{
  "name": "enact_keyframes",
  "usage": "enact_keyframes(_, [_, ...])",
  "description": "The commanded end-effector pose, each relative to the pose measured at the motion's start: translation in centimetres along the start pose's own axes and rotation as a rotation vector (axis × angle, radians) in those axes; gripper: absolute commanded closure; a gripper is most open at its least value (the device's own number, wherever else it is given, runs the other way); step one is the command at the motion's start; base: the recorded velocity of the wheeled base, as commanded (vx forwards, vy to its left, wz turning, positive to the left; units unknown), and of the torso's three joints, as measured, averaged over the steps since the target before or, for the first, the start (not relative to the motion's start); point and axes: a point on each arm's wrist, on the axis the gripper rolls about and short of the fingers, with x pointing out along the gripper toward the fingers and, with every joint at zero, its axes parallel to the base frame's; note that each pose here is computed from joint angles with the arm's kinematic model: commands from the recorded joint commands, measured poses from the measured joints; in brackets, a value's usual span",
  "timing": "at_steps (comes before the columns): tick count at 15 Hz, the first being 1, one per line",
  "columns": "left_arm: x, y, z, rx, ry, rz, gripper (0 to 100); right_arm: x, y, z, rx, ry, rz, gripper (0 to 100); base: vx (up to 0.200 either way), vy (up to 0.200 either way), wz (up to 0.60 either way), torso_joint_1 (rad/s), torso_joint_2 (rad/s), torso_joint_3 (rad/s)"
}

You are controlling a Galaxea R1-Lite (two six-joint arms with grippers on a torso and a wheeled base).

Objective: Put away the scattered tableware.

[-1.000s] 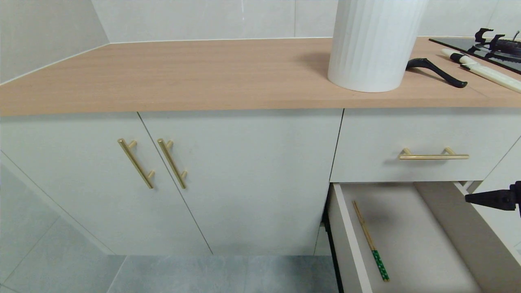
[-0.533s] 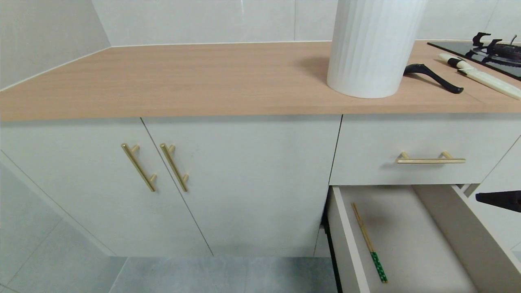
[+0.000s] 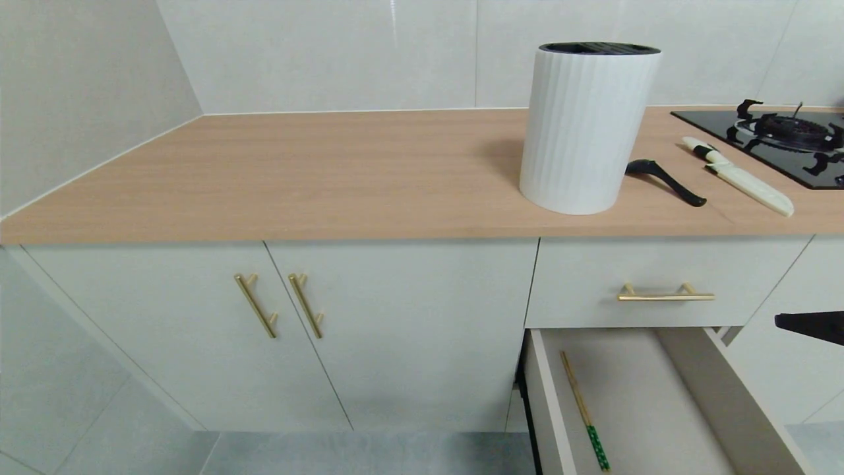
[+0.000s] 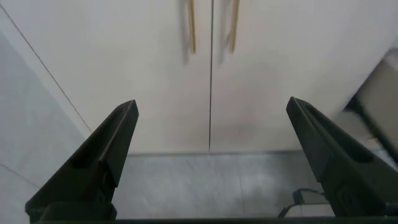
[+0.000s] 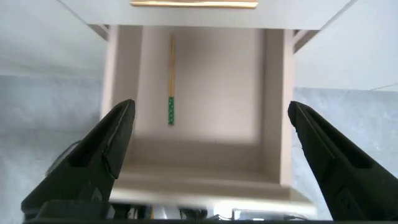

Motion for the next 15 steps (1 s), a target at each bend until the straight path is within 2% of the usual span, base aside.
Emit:
enact_keyframes(1, [0.0, 0.0, 0.0, 0.0, 0.001, 0.0, 0, 0.1, 0.0, -0.1, -0.011, 0.005, 0.001, 0, 0.0, 0.0, 0.0, 0.232, -0.49, -0.256])
enact_keyframes(5, [0.0, 0.0, 0.0, 0.0, 0.001, 0.0, 0, 0.2, 0.0, -0.3, -0.023, 0.012, 0.002, 0, 0.0, 0.0, 0.0, 0.317, -0.47, -0.265])
enact_keyframes(8, [0.0, 0.0, 0.0, 0.0, 0.002, 0.0, 0, 0.5, 0.0, 0.2, -0.03, -0.038, -0.001, 0, 0.0, 0.0, 0.0, 0.102, -0.18, -0.092])
enact_keyframes(12, [0.0, 0.0, 0.0, 0.0, 0.002, 0.0, 0, 3.9, -0.3, 3.2, -0.073, -0.187, -0.008, 0, 0.0, 0.0, 0.0, 0.009, -0.01, -0.008])
enact_keyframes(15, [0.0, 0.0, 0.0, 0.0, 0.002, 0.0, 0, 6.6, -0.4, 5.8, -0.154, -0.237, 0.01, 0, 0.0, 0.0, 0.0, 0.0, 0.0, 0.0])
